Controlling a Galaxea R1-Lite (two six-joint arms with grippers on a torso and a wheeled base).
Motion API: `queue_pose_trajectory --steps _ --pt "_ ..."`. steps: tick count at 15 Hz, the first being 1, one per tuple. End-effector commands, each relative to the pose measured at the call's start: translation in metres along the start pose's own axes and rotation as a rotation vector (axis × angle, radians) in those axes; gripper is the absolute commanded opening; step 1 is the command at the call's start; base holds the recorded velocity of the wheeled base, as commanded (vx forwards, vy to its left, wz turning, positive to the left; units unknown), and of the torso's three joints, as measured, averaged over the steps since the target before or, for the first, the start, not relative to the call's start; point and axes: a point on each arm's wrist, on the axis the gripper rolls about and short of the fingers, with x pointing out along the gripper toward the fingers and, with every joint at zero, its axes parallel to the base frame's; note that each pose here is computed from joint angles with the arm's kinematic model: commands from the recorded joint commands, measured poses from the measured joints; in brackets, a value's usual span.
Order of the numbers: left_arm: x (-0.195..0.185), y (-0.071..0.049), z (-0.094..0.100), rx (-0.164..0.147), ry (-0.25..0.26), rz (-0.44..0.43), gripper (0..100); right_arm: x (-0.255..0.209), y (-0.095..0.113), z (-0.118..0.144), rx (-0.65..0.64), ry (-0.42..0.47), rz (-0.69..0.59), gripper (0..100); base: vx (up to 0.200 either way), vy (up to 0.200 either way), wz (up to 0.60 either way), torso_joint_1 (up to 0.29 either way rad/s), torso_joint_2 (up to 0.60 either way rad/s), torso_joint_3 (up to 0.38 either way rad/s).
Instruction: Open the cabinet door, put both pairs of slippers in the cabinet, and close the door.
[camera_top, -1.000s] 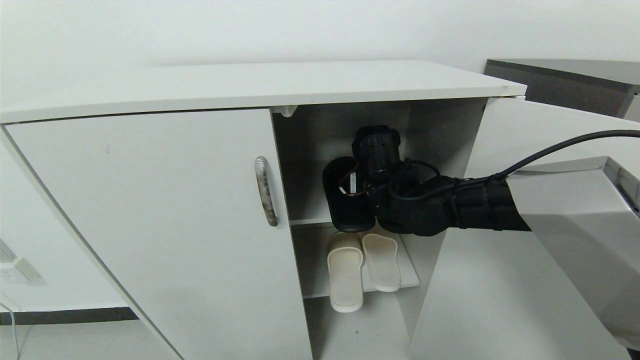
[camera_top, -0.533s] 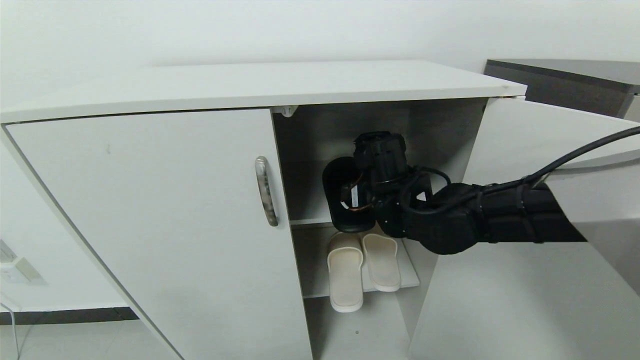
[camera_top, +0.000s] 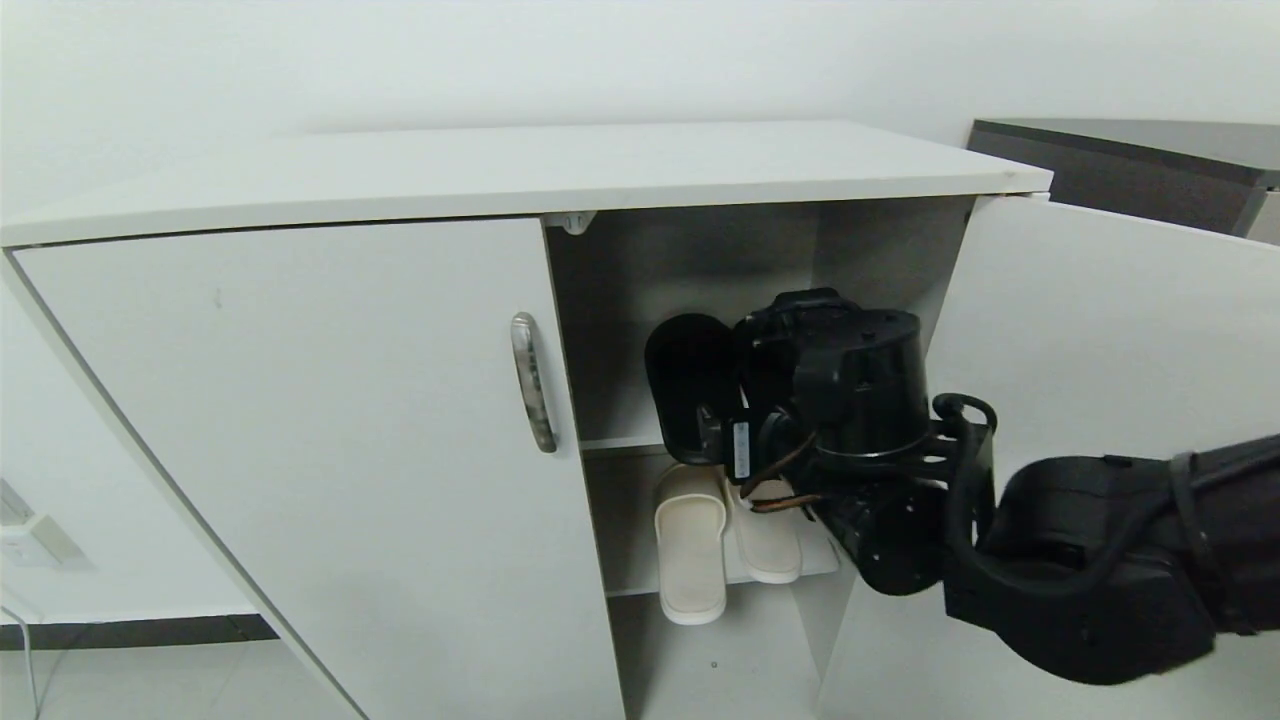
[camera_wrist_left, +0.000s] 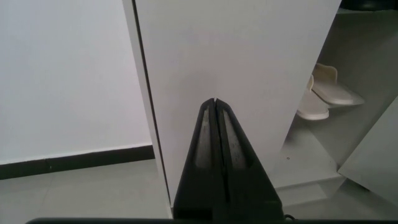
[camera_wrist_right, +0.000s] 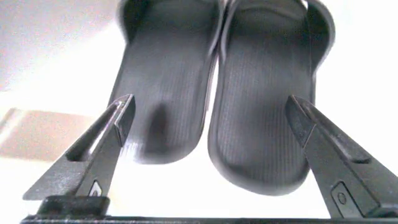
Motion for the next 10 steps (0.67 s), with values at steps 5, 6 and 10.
queue_pose_trajectory --steps 5,6,10 --pt "0.000 0.000 0.000 0.000 -0.001 0.000 0 -0.034 -0.008 -0.006 0.027 -0.037 0.085 0 0.000 0.000 0.00 0.000 0.00 0.000" --pt "0.000 0.000 0.000 0.000 0.001 0.000 0 -0.036 -0.006 -0.006 0.026 -0.038 0.093 0 0.000 0.000 0.00 0.000 0.00 0.000" --pt "0.000 0.000 0.000 0.000 0.001 0.000 0 -0.036 -0.006 -0.007 0.023 -0.036 0.094 0 0.000 0.000 0.00 0.000 0.00 0.000"
